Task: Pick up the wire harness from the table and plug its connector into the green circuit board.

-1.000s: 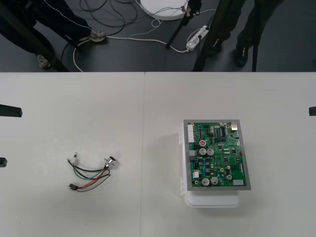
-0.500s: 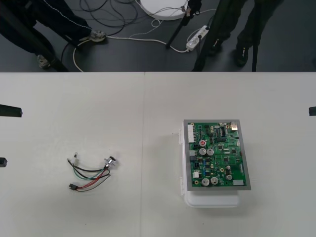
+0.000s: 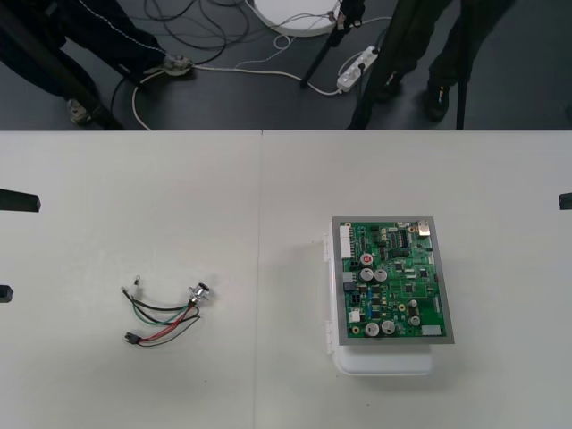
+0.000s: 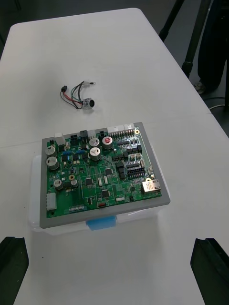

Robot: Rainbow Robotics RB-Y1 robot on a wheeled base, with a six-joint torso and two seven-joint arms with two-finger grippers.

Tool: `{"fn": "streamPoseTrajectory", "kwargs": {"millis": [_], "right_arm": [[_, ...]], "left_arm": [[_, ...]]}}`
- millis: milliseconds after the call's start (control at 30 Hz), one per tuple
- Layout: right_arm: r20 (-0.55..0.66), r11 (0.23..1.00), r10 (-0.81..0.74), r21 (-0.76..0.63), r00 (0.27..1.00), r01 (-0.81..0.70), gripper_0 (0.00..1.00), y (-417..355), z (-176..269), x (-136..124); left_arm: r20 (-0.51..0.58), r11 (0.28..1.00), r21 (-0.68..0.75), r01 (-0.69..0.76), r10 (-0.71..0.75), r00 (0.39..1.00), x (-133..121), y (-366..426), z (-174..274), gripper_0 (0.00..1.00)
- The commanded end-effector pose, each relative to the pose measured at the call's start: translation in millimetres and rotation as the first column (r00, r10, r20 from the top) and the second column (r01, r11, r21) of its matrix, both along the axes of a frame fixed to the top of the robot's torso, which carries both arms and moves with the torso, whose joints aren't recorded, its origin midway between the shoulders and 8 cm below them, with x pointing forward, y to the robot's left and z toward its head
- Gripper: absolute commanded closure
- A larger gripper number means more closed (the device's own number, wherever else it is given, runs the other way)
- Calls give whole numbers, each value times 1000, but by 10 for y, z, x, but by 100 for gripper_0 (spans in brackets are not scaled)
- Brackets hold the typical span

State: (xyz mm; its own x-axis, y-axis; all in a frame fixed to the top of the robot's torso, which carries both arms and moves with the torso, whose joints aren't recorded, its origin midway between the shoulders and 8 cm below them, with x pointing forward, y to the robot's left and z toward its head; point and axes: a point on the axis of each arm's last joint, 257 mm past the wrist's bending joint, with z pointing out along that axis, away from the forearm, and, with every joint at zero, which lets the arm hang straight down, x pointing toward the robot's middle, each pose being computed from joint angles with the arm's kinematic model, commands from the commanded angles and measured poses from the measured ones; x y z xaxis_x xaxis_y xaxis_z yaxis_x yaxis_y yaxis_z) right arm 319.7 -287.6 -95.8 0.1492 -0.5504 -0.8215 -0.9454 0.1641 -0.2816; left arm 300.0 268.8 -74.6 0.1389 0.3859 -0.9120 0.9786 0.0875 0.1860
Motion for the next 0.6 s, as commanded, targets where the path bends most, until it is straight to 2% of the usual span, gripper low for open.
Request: {"fn": "streamPoseTrajectory", "kwargs": {"millis": [33, 333, 367, 600], "right_arm": [[16, 999, 12, -37, 1000, -11, 0, -86, 53, -36], [16, 999, 12, -37, 1000, -11, 0, -86, 53, -36], [16, 999, 12, -37, 1000, -11, 0, -86, 53, -36], [16, 999, 12, -37, 1000, -11, 0, -86, 53, -36]], "left_arm": [[18, 998, 44, 45, -45, 999, -107, 19, 58, 0], [18, 998, 44, 45, -45, 999, -107, 19, 58, 0], [-41, 999, 18, 28, -27, 999, -154, 20, -151, 0], [-40, 999, 28, 35, -34, 999, -153, 29, -154, 0]]}}
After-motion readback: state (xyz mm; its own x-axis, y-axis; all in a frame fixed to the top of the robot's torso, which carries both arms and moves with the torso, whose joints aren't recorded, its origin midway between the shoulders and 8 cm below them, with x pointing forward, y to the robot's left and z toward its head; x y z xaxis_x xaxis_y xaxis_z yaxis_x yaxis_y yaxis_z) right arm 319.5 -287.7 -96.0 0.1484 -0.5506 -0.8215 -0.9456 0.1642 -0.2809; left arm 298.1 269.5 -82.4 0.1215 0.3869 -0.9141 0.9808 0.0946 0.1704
